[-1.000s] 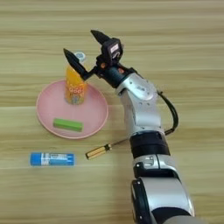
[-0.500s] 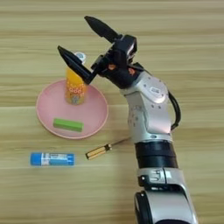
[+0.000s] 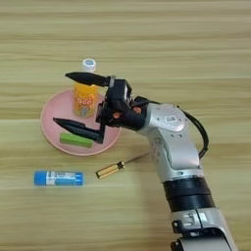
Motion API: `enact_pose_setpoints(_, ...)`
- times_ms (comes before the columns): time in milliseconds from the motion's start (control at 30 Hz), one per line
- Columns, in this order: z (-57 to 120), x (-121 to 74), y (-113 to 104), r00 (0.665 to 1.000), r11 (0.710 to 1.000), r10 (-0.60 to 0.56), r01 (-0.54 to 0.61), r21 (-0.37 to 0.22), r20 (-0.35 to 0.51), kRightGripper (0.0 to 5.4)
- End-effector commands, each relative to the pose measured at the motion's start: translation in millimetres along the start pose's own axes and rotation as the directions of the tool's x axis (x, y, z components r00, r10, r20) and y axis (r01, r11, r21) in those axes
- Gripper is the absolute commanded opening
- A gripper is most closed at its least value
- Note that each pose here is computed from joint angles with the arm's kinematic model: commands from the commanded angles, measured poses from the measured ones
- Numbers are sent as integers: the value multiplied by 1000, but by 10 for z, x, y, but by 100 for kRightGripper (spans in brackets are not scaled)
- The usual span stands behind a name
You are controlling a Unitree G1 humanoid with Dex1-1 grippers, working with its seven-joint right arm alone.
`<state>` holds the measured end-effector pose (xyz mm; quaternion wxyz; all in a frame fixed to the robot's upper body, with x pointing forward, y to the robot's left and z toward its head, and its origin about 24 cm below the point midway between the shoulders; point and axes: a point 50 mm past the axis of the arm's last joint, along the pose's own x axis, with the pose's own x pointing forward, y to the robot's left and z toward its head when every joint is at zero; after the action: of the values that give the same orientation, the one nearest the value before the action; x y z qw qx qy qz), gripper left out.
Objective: Move the objects on the table
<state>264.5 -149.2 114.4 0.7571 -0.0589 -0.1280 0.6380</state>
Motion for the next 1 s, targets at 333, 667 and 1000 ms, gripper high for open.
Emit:
enact_pose_setpoints(333, -223, -114, 113, 929, 979, 203, -203, 32, -309, 538)
enact_pose_setpoints(667, -349, -51, 214, 873, 950, 308, -304, 71, -378, 538)
enact_pose_setpoints(1000, -358, -16, 247, 813, 918, 376, -391, 61, -443, 538)
